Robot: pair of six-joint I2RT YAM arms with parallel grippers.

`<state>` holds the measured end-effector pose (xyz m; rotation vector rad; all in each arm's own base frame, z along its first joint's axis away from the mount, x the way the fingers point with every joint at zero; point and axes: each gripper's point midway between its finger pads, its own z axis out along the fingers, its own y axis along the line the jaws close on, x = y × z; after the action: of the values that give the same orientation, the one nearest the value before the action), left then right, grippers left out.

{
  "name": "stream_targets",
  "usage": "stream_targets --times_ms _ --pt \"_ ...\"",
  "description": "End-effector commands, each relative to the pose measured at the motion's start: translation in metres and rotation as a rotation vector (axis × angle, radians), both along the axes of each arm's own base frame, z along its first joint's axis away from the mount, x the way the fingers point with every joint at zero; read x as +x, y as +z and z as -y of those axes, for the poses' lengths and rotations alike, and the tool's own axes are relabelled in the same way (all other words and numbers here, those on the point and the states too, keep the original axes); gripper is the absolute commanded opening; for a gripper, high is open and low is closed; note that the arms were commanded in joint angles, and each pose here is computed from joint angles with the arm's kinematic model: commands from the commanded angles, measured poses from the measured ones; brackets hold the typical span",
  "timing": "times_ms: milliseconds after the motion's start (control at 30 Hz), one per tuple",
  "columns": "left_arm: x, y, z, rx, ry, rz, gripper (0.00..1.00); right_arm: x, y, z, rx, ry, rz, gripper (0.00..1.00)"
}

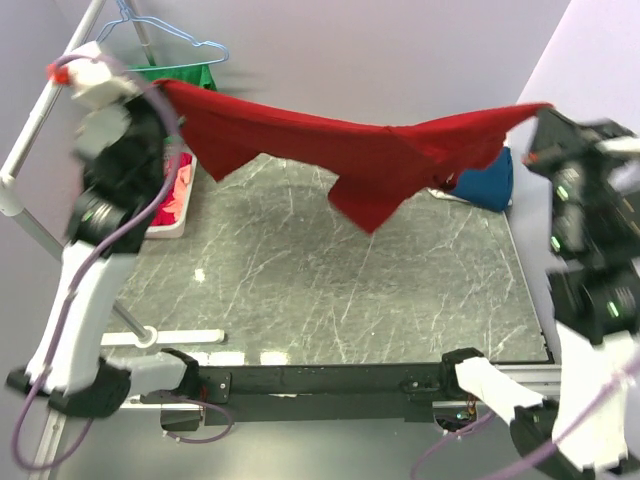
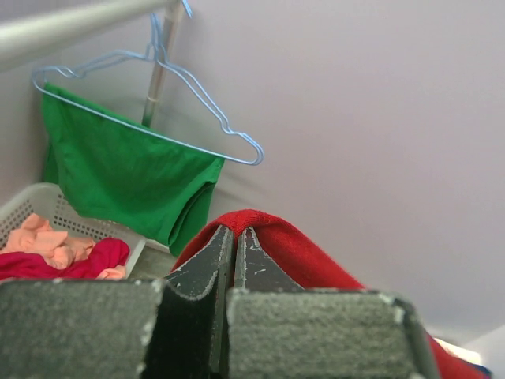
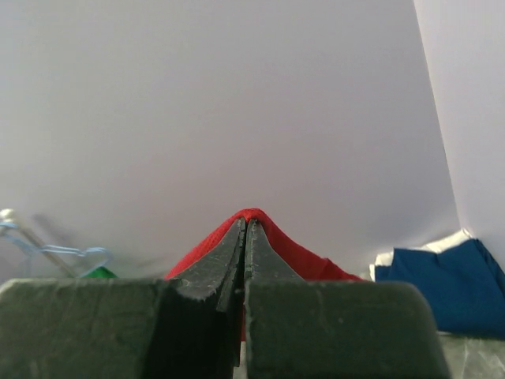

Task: Fold and stack the t-shirts
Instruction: Flatten the tshirt out

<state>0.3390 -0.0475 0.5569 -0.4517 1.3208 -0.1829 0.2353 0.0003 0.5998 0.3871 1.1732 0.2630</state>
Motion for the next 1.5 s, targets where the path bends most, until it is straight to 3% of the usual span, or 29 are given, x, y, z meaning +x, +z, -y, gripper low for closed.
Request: stream_targets --times_ms 0,167,367,567,733,833,933,967,1067,1267,1333,1367,1433,1467 --pt "-0.061 0.027 -0.021 -0.033 -0.034 0.094 0.01 -0.075 0.035 0.013 0.011 0.005 0.16 0.0" --pt "-0.097 0.027 -0.011 0.051 -0.174 0.098 0.01 -0.126 0.038 0.017 0.0 0.033 0.202 0.0" --pt "-0.133 0.048 -0.025 0.023 -0.181 0.175 0.01 -0.179 0.057 0.02 0.001 0.073 0.317 0.0" --pt "-0.11 0.066 -0.027 0.046 -0.113 0.182 0.01 -0.162 0.076 0.014 0.002 0.085 0.357 0.0" --pt "-0.048 0.046 -0.013 0.059 -0.044 0.109 0.01 -0.088 0.063 0.005 0.011 0.06 0.259 0.0" --pt "0.0 0.001 0.006 0.071 -0.044 0.005 0.01 -0.015 0.018 0.0 0.025 0.018 0.121 0.0" --pt "0.043 -0.067 0.027 0.08 -0.062 -0.131 0.01 0.052 -0.044 -0.008 0.044 -0.003 -0.031 0.0" --pt "0.06 -0.108 0.034 0.101 -0.061 -0.218 0.01 0.071 -0.065 -0.011 0.051 -0.007 -0.079 0.0" --pt "0.085 -0.182 0.038 0.079 -0.048 -0.35 0.01 0.122 -0.139 -0.018 0.076 -0.026 -0.207 0.0" --pt "0.123 -0.32 0.019 0.018 0.029 -0.558 0.01 0.216 -0.259 -0.029 0.079 -0.057 -0.407 0.0" --pt "0.137 -0.351 0.007 -0.028 0.052 -0.602 0.01 0.244 -0.27 -0.033 0.086 -0.059 -0.409 0.0" --pt "0.148 -0.389 0.003 -0.036 0.08 -0.678 0.01 0.269 -0.305 -0.038 0.067 -0.063 -0.481 0.0" --pt "0.171 -0.404 -0.009 -0.067 0.103 -0.707 0.01 0.299 -0.308 -0.04 0.087 -0.081 -0.481 0.0" --pt "0.182 -0.438 -0.011 -0.06 0.114 -0.774 0.01 0.32 -0.344 -0.042 0.071 -0.093 -0.548 0.0"
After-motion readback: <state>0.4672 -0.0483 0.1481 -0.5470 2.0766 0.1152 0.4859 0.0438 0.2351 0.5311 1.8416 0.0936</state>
